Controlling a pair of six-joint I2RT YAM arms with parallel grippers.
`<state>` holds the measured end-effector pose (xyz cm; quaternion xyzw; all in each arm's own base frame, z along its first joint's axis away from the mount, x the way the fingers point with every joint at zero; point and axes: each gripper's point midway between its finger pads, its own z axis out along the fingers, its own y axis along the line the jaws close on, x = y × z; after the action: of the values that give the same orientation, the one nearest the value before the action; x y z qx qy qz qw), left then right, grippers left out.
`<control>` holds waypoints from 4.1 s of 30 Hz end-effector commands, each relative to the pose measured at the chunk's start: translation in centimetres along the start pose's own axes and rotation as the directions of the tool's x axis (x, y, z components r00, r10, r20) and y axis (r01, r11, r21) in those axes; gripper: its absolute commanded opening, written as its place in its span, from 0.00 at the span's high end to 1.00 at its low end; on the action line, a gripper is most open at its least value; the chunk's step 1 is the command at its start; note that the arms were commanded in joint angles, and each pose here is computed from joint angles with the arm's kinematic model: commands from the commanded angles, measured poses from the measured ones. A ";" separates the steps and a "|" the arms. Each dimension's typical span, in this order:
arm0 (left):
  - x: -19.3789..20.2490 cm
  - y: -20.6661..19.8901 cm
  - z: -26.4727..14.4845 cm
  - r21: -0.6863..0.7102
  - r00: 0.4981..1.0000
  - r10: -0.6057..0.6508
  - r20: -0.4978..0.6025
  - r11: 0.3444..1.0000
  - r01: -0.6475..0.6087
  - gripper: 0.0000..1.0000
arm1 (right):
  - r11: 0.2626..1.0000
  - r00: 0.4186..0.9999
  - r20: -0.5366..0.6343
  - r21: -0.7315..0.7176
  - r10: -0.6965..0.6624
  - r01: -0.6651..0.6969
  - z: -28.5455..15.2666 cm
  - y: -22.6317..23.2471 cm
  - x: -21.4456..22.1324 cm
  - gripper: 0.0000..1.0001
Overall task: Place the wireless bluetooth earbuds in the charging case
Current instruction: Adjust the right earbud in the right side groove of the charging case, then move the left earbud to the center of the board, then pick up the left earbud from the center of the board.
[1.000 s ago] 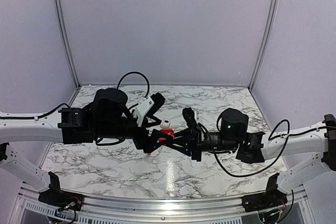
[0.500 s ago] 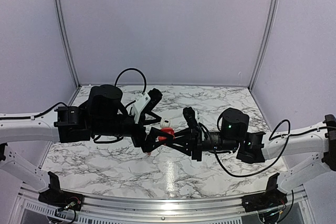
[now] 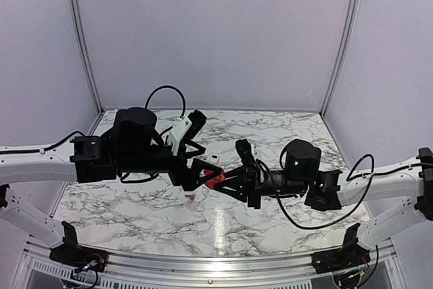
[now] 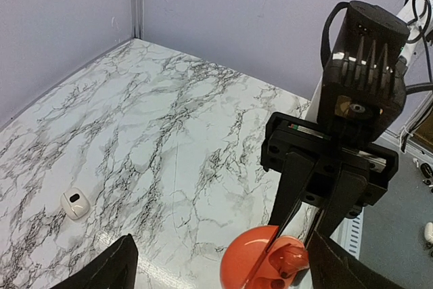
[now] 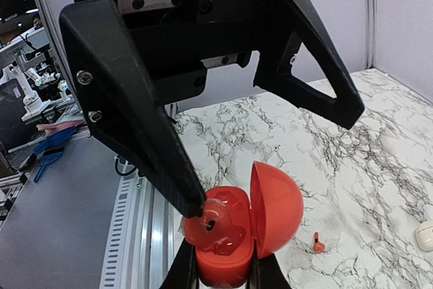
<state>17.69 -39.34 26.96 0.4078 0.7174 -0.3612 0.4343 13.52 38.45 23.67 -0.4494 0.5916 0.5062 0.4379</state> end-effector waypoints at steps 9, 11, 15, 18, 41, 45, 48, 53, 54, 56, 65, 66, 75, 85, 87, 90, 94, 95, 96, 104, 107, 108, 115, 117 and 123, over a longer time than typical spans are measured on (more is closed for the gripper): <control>-0.1 -0.6 -0.1 0.047 1.000 0.013 0.021 0.999 -0.014 0.09 | 0.999 0.999 0.037 -0.045 -0.021 0.022 -0.1 1.0 -1.4 1.00; -0.2 -0.6 -0.1 0.046 1.000 0.013 0.022 0.999 -0.014 0.09 | 0.999 0.999 0.038 -0.046 -0.022 0.024 -0.1 1.0 -1.3 1.00; -0.4 -0.2 -0.3 0.022 0.999 0.011 0.031 1.000 -0.011 0.10 | 0.999 0.999 0.036 -0.043 -0.028 0.029 -0.1 1.0 -1.3 1.00; -0.6 1.1 -0.9 -0.044 0.999 0.000 0.046 0.999 0.002 0.10 | 1.000 0.999 0.028 0.004 -0.017 0.017 -0.5 0.1 -0.9 1.00; 17.8 12.4 -0.2 -0.145 0.553 0.037 -0.832 0.949 -0.281 0.29 | 0.961 0.996 0.020 0.264 0.083 -0.085 -8.1 -5.6 2.0 1.00; 19.1 12.7 0.9 -0.093 0.486 0.063 -0.872 0.952 -0.290 0.35 | 0.962 0.997 0.024 0.260 0.080 -0.083 -8.0 -5.6 1.9 1.00; 20.3 12.9 1.6 -0.068 0.439 0.071 -0.896 0.954 -0.293 0.38 | 0.963 0.997 0.024 0.257 0.077 -0.081 -8.1 -5.5 1.9 1.00; 21.0 13.7 3.1 -0.049 0.405 0.087 -0.910 0.948 -0.313 0.38 | 0.963 0.997 0.030 0.256 0.073 -0.078 -8.1 -5.4 1.6 1.00; 21.1 13.6 3.5 -0.041 0.406 0.092 -0.909 0.951 -0.308 0.38 | 0.963 0.997 0.031 0.256 0.074 -0.079 -8.2 -5.4 1.6 1.00; 21.1 13.7 4.1 -0.038 0.408 0.094 -0.908 0.952 -0.302 0.37 | 0.963 0.997 0.032 0.257 0.076 -0.082 -8.2 -5.4 1.6 1.00; 22.4 16.2 5.6 -0.112 0.383 0.020 -0.924 0.940 -0.321 0.34 | 0.962 0.997 0.035 0.261 0.075 -0.082 -8.3 -5.4 1.6 1.00; 22.5 16.6 5.6 -0.127 0.383 0.006 -0.924 0.939 -0.319 0.34 | 0.962 0.997 0.033 0.261 0.075 -0.081 -8.3 -5.4 1.6 1.00; 22.2 20.5 5.3 -0.304 0.439 -0.173 -0.882 0.920 -0.248 0.35 | 0.961 0.996 0.035 0.262 0.079 -0.086 -8.2 -5.5 1.6 1.00; 22.6 24.2 3.0 -0.516 0.477 -0.414 -0.776 0.851 -0.100 0.38 | 0.961 0.997 0.031 0.263 0.076 -0.082 -8.2 -5.6 1.7 1.00; 22.6 24.6 2.5 -0.566 0.485 -0.469 -0.738 0.822 -0.066 0.38 | 0.961 0.997 0.032 0.263 0.076 -0.081 -8.2 -5.5 1.7 1.00; 22.6 25.2 1.6 -0.609 0.496 -0.519 -0.696 0.793 -0.023 0.38 | 0.961 0.997 0.030 0.263 0.076 -0.081 -8.2 -5.5 1.7 1.00; 22.6 25.3 0.9 -0.632 0.504 -0.558 -0.659 0.775 0.032 0.41 | 0.961 0.997 0.029 0.264 0.077 -0.082 -8.3 -5.5 1.8 1.00; 22.6 25.1 0.9 -0.627 0.508 -0.562 -0.653 0.777 0.053 0.43 | 0.961 0.997 0.030 0.264 0.075 -0.081 -8.4 -5.4 1.8 1.00; 22.5 24.9 1.0 -0.621 0.514 -0.564 -0.647 0.780 0.073 0.45 | 0.961 0.997 0.029 0.264 0.076 -0.081 -8.3 -5.4 1.8 1.00; 22.5 24.6 1.2 -0.613 0.514 -0.576 -0.636 0.781 0.118 0.62 | 0.960 0.997 0.031 0.267 0.073 -0.079 -8.4 -5.4 1.8 1.00; 22.8 24.8 1.5 -0.610 0.509 -0.571 -0.644 0.785 0.108 0.68 | 0.961 0.997 0.029 0.267 0.072 -0.078 -8.4 -5.4 1.8 1.00; 23.0 24.8 1.5 -0.609 0.506 -0.569 -0.648 0.786 0.103 0.69 | 0.960 0.997 0.028 0.268 0.072 -0.077 -8.4 -5.4 1.8 1.00; 23.3 24.7 1.0 -0.615 0.496 -0.572 -0.653 0.783 0.092 0.77 | 0.957 0.998 0.020 0.283 0.059 -0.063 -8.3 -5.8 1.9 1.00; 23.2 24.5 0.8 -0.616 0.497 -0.572 -0.652 0.782 0.092 0.79 | 0.953 0.999 0.023 0.300 0.048 -0.053 -8.4 -6.2 1.8 1.00; 21.8 24.5 0.6 -0.622 0.540 -0.570 -0.619 0.776 0.105 0.82 | 0.921 0.998 0.044 0.388 -0.038 0.018 -8.7 -7.8 1.2 1.00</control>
<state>33.76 -24.72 1.69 0.2443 0.9664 -0.0263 0.0761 18.50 29.56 20.92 -0.3619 0.6728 0.4205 0.4894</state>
